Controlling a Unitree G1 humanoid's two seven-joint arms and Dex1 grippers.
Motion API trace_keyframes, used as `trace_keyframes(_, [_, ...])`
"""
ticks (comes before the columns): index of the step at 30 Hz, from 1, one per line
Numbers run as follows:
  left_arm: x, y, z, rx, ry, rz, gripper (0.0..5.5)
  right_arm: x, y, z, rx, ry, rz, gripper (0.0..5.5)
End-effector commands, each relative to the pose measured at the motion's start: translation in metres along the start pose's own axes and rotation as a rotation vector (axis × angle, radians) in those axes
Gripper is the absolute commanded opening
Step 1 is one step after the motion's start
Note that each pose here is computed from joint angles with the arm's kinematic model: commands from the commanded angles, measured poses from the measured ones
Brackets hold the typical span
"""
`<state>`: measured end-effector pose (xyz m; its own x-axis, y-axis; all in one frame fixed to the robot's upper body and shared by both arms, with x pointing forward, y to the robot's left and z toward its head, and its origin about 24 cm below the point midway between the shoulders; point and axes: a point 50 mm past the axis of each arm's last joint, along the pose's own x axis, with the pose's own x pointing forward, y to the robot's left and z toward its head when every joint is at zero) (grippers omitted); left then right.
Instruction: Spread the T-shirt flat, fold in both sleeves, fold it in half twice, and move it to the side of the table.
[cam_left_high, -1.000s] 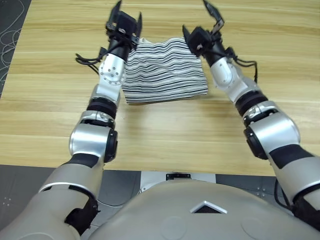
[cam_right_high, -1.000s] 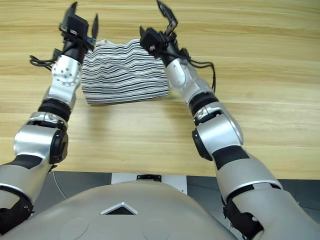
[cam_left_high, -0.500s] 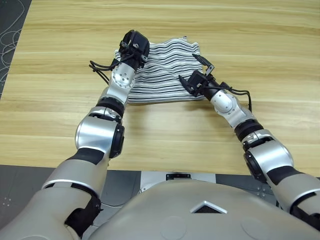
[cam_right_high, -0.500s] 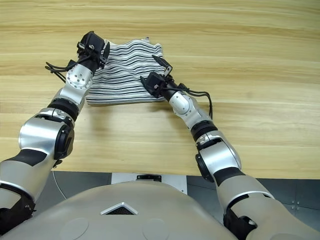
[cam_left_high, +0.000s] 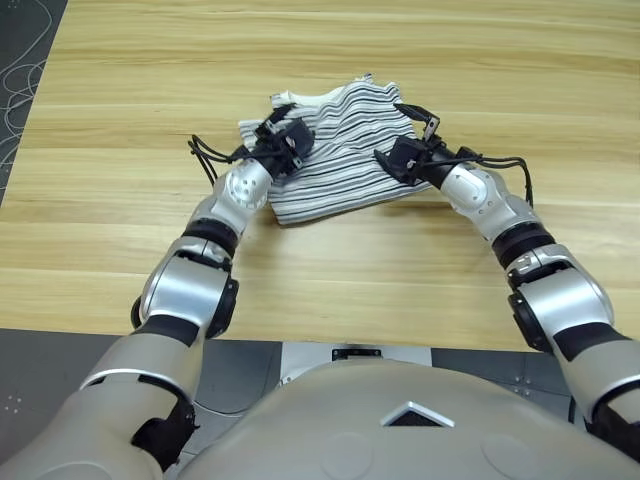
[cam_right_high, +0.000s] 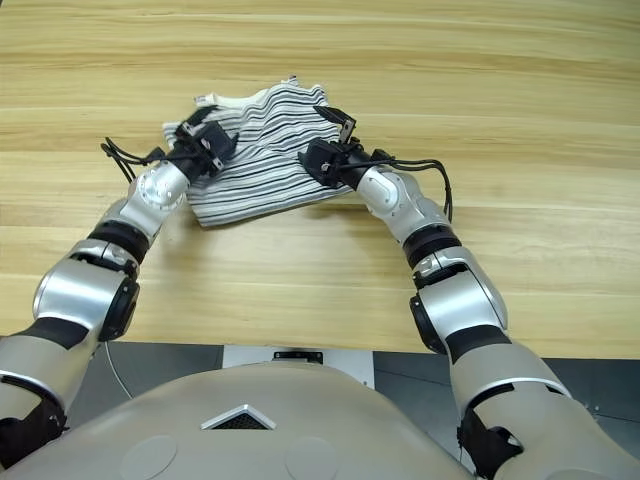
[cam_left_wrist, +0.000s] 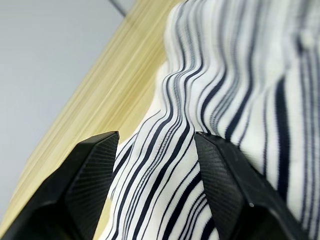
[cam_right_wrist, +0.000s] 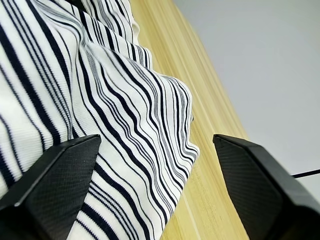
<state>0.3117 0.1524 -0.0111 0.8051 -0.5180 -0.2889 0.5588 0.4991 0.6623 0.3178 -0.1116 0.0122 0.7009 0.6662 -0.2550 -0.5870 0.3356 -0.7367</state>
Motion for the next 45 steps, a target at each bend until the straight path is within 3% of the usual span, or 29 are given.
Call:
trace_keyframes(1, [-0.027,-0.045,-0.012,0.025,0.005,-0.204,2.82,-0.020,-0.003,-0.017,-0.015,0.059,0.035,4.16])
trace_keyframes(5, [-0.057,-0.055,0.013,0.047,-0.072,-0.235,2.82,-0.049,-0.018,-0.035,-0.044,0.118,0.049,4.16])
trace_keyframes(12, [-0.096,-0.073,0.055,-0.006,-0.067,-0.274,2.82,-0.092,-0.041,-0.059,-0.120,0.210,0.154,4.16])
trace_keyframes(19, [-0.099,-0.084,0.088,-0.126,-0.181,-0.318,2.82,-0.060,-0.069,-0.036,-0.327,0.096,0.051,4.16])
trace_keyframes(28, [-0.081,-0.007,0.117,-0.189,-0.356,0.066,2.82,-0.055,-0.096,0.012,-0.328,-0.176,-0.182,4.16])
trace_keyframes(30, [-0.071,0.008,0.111,-0.158,-0.328,0.119,2.82,-0.060,-0.094,0.014,-0.292,-0.191,-0.188,4.16])
trace_keyframes(35, [-0.029,0.033,0.045,-0.088,-0.088,0.161,2.82,-0.083,-0.064,0.008,-0.146,-0.193,-0.162,4.16])
trace_keyframes(40, [-0.010,0.011,0.001,-0.152,0.075,0.072,2.82,-0.088,-0.032,0.012,-0.020,-0.213,-0.192,4.16])
trace_keyframes(45, [-0.009,-0.005,-0.022,-0.157,0.170,0.010,2.82,-0.083,-0.007,0.010,0.066,-0.191,-0.198,4.16])
